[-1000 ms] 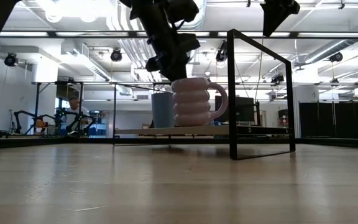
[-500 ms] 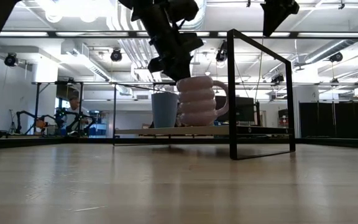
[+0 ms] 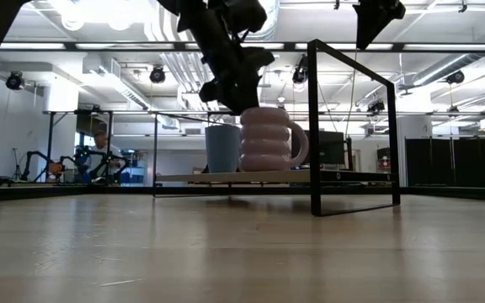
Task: Stack small to large cups/mugs on shelf
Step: Put the purple mug on the shelf, then put the purple cup on the shelf
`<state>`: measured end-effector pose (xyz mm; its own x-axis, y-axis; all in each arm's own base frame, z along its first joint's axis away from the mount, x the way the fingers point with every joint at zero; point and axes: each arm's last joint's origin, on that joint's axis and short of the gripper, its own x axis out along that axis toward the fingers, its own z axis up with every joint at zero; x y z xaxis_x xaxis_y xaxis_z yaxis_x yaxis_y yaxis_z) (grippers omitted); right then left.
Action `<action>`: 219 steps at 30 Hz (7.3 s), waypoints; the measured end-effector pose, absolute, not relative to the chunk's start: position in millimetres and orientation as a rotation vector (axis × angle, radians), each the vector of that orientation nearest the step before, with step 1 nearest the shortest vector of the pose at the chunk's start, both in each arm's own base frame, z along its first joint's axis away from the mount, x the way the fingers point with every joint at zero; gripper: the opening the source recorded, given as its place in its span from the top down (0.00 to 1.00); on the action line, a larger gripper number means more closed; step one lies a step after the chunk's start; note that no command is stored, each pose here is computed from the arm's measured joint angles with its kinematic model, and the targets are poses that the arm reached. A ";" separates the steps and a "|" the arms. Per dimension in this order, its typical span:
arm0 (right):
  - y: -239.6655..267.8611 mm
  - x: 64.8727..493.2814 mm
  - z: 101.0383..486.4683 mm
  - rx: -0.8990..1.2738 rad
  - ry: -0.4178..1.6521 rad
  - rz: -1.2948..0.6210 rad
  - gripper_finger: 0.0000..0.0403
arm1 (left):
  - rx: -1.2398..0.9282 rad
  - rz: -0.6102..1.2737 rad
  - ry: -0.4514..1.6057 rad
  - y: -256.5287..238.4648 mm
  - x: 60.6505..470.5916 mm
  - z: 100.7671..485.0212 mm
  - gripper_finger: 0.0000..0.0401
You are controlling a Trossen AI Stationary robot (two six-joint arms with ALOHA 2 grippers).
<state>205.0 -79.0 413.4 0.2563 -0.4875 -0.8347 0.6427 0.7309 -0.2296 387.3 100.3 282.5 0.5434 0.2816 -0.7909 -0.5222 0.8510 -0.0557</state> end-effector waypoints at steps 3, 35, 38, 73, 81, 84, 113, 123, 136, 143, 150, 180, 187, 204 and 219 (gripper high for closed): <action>-78.9 205.0 413.4 0.169 1.063 -0.771 0.83 | -0.299 0.490 0.876 100.4 387.2 282.4 0.78; 28.9 122.3 375.8 0.867 1.319 -0.266 0.83 | -0.291 0.491 0.796 94.2 362.6 331.3 0.78; 41.2 118.5 360.6 0.847 1.405 -0.275 0.83 | -0.291 0.490 0.789 93.7 360.7 334.0 0.78; 98.7 123.3 302.2 0.579 1.602 -0.196 0.83 | -0.308 0.472 0.806 92.7 359.9 329.5 0.78; 102.5 122.6 297.7 0.554 1.614 -0.190 0.83 | -0.309 0.472 0.804 92.8 360.0 329.7 0.78; 103.6 123.9 294.3 0.558 1.606 -0.182 0.83 | -0.309 0.472 0.802 92.9 360.1 329.8 0.78; 99.0 128.7 354.0 0.489 1.302 -0.108 0.98 | -0.308 0.472 0.803 92.8 360.2 329.6 0.78; 58.5 113.1 450.9 0.146 0.586 -0.402 0.98 | -0.308 0.471 0.793 92.9 360.9 330.2 0.78; 25.9 128.6 453.0 0.074 0.687 -0.506 0.98 | -0.306 0.468 0.748 93.7 364.0 334.6 0.78; 11.8 157.0 451.1 0.139 0.771 -0.379 0.98 | -0.268 0.489 0.719 93.3 356.4 347.0 0.78; -17.6 195.5 436.3 0.175 0.923 -0.364 0.98 | -0.249 0.520 0.654 90.1 335.3 372.2 0.78; -64.2 292.0 409.3 0.406 1.217 -0.235 0.98 | -0.173 0.693 0.807 87.0 299.1 371.5 0.78; -62.9 285.8 401.2 0.456 1.247 -0.273 0.98 | -0.172 0.693 0.816 86.9 298.5 370.9 0.78; -61.9 287.5 365.3 0.482 1.391 -0.272 0.98 | -0.173 0.693 0.814 86.7 298.7 371.0 0.78; -61.4 293.1 353.4 0.432 1.392 -0.177 0.98 | -0.173 0.695 0.804 87.2 299.7 371.2 0.78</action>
<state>293.1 -61.4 353.4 0.1804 0.1303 -0.9749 0.3706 0.9091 0.1901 299.7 87.2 371.2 0.4879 0.5047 -0.7122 -0.6312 0.7676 0.1115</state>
